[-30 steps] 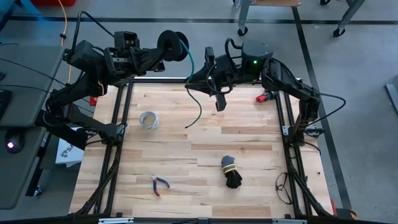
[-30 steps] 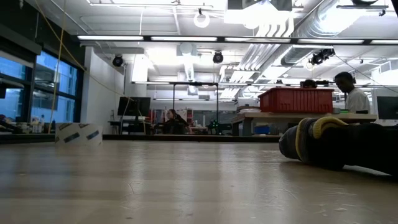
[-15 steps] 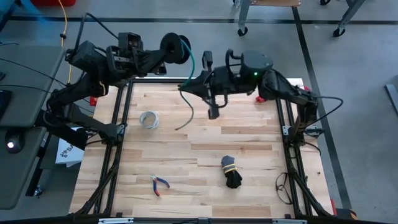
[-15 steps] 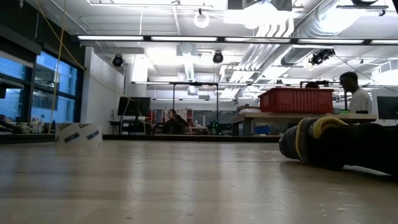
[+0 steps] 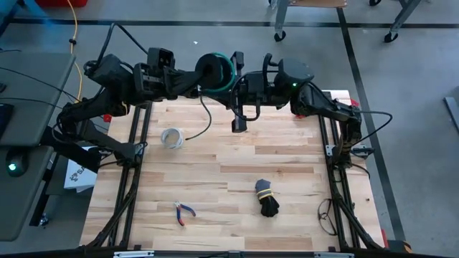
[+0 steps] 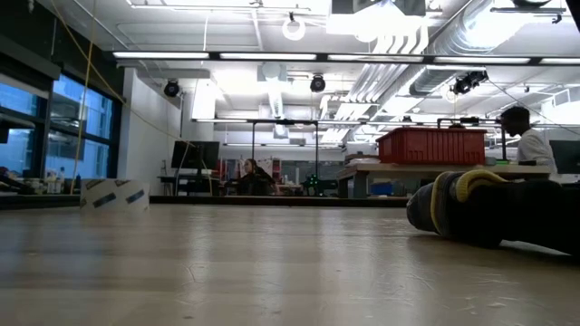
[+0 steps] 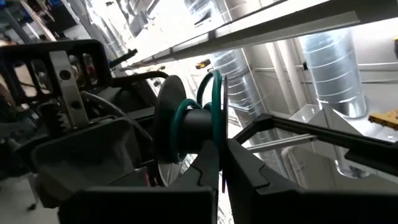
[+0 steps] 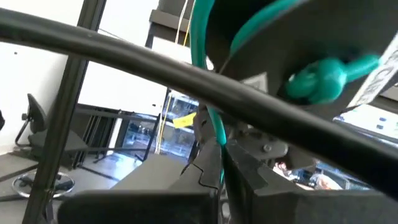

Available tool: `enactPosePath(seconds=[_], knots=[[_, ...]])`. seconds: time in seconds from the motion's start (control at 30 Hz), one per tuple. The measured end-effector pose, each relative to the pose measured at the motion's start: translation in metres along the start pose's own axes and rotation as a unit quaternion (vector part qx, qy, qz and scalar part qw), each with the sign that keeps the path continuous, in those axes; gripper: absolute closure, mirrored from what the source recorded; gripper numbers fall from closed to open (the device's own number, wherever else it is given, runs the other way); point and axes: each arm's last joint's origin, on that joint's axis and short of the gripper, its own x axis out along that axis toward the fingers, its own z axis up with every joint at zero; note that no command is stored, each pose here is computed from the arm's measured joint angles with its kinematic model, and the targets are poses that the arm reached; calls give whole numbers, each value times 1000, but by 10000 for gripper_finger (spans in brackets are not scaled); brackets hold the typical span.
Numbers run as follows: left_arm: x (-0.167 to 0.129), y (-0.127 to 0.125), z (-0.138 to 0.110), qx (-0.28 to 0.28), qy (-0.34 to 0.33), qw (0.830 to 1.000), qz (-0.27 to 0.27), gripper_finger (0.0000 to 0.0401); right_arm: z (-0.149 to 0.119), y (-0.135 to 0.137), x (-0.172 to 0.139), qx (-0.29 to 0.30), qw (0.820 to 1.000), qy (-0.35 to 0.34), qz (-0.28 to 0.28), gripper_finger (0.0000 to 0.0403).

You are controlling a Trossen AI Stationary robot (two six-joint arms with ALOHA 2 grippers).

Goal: Coil cords
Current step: Coil the green wire on the spool

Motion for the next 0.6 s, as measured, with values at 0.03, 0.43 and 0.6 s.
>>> enactPosePath(seconds=[0.03,0.43,0.6], knots=[[0,1,0,4,-2,1000,2,400,1,0,0,1,1000,-3,-1,402],[1,0,-8,-17,6,1000,12,400,-8,-23,-1,-12,996,9,-84,403],[1,0,-14,-19,20,999,22,400,-7,-39,-5,-21,995,-11,-100,403]])
